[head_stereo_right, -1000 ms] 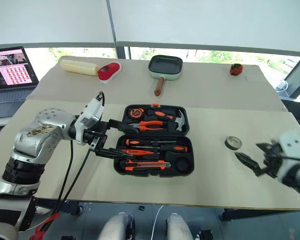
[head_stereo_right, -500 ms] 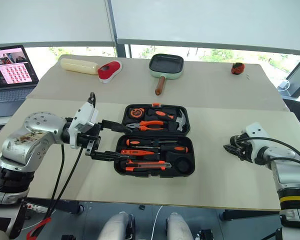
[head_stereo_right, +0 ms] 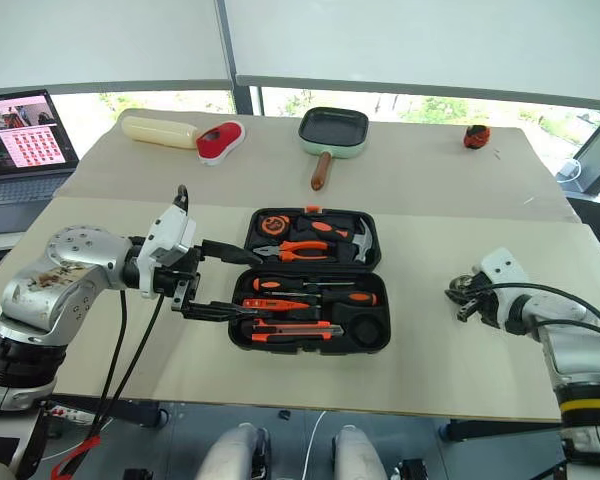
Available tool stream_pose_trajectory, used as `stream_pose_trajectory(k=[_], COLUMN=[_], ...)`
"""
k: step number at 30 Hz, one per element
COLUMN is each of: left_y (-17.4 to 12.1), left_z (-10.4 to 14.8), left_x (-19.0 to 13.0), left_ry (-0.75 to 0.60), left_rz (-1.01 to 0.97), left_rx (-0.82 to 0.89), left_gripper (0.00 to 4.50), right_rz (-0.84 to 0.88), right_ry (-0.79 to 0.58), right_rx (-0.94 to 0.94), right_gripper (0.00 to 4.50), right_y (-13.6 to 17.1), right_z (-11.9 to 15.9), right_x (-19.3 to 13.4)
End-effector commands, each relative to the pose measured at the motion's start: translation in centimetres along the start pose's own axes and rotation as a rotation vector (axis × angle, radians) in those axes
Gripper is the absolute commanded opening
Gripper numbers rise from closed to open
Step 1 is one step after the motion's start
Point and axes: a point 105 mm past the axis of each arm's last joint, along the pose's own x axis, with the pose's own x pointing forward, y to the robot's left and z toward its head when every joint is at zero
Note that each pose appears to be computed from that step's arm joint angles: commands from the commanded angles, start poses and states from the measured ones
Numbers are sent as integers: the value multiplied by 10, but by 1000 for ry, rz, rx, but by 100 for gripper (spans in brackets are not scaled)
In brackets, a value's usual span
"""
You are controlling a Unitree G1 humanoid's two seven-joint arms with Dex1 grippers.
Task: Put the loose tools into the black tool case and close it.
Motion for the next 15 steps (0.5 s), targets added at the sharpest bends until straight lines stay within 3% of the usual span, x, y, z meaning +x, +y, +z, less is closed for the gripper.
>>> stream_pose_trajectory(k=[1,6,15], left_y=[-8,-9,-9], left_z=[-2,-6,-9], left_x=[3,8,5], left_ry=[24,37,46], left_rz=[-47,-68,-67], left_rx=[38,55,64], left_gripper=[450,450,450], right_rz=[294,468,512], right_ry=[-118,-80,18], right_rx=[-141,-237,-222], right_gripper=[2,2,2], right_y=[63,111,129], right_z=[58,63,34], right_x=[-10,5,22])
